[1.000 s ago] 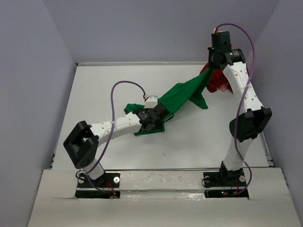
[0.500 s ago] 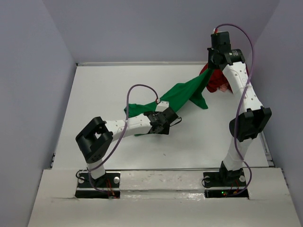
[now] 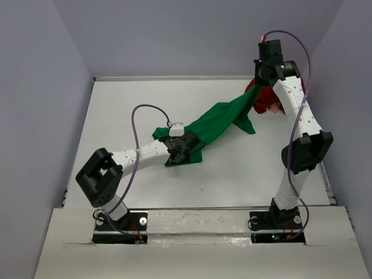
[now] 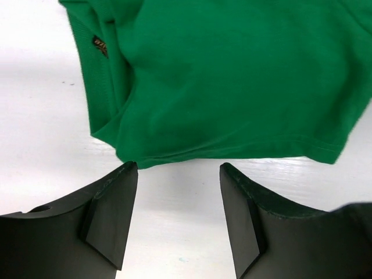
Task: Fold and stack the t-shirts
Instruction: Flatten the tshirt out
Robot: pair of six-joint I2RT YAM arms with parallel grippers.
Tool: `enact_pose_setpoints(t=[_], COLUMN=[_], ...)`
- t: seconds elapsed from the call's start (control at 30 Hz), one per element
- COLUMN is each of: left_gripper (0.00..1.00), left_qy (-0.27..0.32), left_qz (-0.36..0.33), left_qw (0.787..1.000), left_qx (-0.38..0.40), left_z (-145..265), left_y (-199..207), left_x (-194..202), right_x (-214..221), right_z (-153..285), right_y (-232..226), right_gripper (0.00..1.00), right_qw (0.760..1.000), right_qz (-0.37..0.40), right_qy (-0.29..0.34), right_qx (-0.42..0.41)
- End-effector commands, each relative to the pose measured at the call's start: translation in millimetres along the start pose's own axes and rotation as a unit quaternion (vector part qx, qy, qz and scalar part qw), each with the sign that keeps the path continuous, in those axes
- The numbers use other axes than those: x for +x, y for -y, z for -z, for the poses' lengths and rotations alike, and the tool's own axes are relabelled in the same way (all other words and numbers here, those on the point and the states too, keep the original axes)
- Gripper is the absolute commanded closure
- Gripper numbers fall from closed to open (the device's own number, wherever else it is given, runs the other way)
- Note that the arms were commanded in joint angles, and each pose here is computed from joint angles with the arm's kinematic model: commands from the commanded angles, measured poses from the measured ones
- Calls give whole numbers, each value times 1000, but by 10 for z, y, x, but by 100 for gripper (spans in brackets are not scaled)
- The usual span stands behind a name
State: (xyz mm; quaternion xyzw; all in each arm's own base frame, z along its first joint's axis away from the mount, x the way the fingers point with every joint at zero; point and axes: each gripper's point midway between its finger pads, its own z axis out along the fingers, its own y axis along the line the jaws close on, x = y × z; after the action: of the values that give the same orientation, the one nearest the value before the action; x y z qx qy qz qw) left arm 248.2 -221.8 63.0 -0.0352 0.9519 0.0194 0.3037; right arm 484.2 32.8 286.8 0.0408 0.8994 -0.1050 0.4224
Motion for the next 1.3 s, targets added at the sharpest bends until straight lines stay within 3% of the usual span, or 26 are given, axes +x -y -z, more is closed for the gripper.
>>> enact_pose_setpoints(t=[0.0, 0.4, 0.77, 1.27], left_gripper=[32, 34, 37, 37], left_qy=[11, 16, 54, 7], left_qz=[26, 17, -31, -89], left_qw=[999, 1000, 995, 989], left_qx=[-18, -5, 84, 120], left_z=[12, 36, 415, 96], left_y=[-198, -207, 445, 1041], left_x=[-14, -39, -286, 71], right_x=[-166, -148, -135, -146], right_z=[47, 35, 9, 42], right_y=[44, 29, 24, 30], right_gripper=[100, 100, 100, 100], right_qw=[999, 1000, 1000, 1000], right_qz=[-12, -13, -11, -11], right_qy=[30, 27, 24, 26], right_qx=[-2, -5, -4, -6])
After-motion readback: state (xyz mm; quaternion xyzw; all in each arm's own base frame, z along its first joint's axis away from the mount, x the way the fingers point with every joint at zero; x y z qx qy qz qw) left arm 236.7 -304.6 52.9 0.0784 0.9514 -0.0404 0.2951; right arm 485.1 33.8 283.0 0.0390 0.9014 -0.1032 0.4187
